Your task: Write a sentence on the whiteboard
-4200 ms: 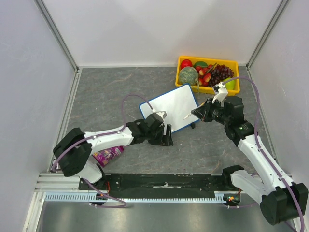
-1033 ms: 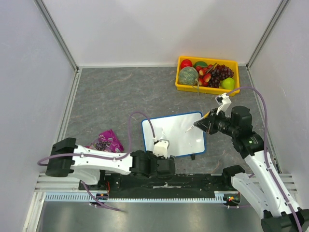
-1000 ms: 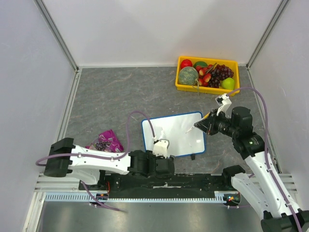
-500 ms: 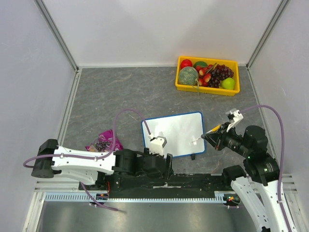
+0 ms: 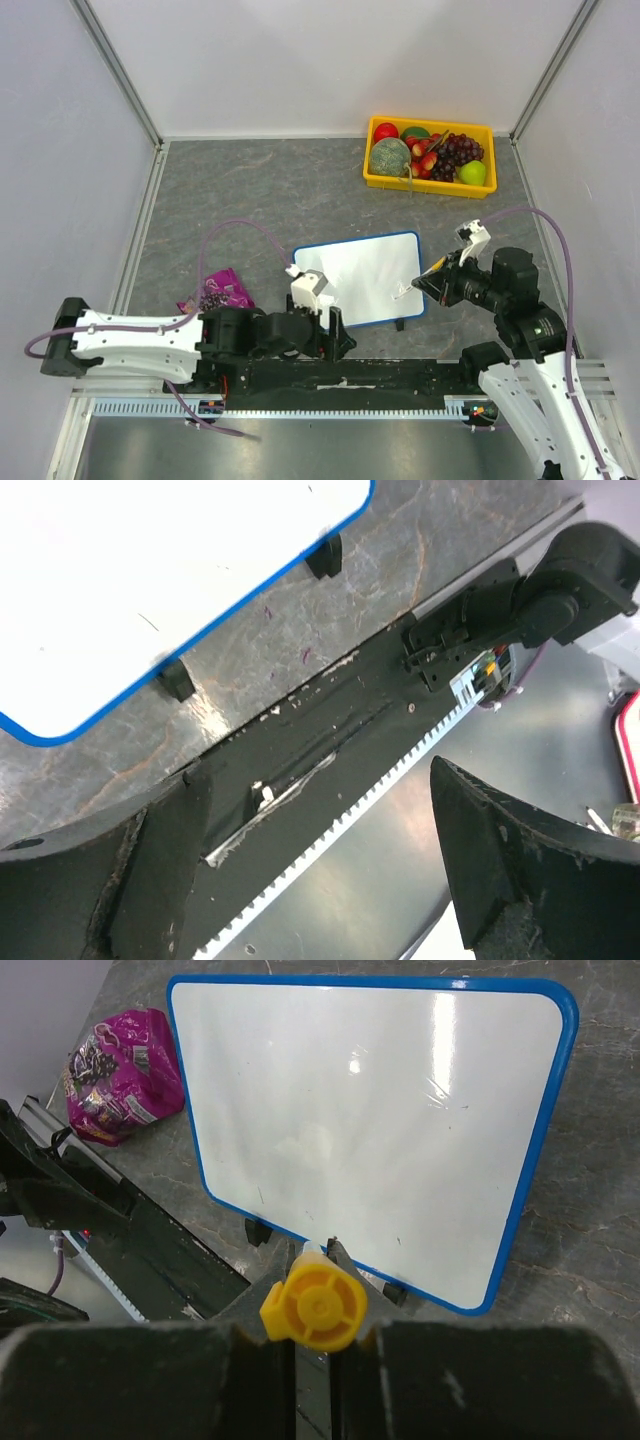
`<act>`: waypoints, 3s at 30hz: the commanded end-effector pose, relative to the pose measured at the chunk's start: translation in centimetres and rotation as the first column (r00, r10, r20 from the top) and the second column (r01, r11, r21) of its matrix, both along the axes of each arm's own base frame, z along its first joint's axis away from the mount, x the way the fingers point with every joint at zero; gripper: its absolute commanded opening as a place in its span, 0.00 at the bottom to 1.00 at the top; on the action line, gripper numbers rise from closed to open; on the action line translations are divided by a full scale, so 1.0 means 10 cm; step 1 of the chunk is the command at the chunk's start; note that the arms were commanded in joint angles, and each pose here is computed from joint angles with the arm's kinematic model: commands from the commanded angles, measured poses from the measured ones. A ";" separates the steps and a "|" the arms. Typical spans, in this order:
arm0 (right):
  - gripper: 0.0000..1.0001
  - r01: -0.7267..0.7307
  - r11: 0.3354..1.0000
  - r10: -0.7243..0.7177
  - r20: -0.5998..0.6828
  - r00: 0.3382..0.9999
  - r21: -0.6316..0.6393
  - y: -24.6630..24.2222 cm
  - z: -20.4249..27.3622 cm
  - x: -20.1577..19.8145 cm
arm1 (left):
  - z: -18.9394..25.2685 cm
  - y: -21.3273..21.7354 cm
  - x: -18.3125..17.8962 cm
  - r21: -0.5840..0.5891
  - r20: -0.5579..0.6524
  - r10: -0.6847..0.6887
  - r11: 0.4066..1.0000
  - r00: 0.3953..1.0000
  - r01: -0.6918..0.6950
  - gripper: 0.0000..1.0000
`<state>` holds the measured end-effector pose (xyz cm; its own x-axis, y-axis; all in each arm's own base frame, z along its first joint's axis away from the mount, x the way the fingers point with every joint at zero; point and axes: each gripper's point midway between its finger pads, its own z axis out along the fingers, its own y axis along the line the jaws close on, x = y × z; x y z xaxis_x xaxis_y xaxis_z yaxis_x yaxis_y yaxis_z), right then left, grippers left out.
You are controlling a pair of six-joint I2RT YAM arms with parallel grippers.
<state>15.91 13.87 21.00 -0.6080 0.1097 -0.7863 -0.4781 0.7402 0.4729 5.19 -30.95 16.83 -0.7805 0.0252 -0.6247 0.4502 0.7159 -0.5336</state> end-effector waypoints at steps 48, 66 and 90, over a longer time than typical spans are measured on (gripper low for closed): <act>0.00 -0.093 0.988 0.079 0.109 0.991 0.124 0.47 0.04 0.70 | 0.12 0.87 1.08 -0.286 -0.038 0.049 0.957 0.998 -0.058 0.96; 0.00 -0.091 0.993 0.078 0.163 0.983 0.078 0.62 0.08 0.70 | -0.10 1.19 1.15 -0.297 -0.055 0.134 0.944 0.989 -0.144 0.97; 0.00 -0.128 0.989 0.112 0.195 0.974 0.068 0.83 0.09 0.59 | -0.16 1.14 1.30 -0.326 -0.029 0.117 0.938 0.993 -0.120 0.96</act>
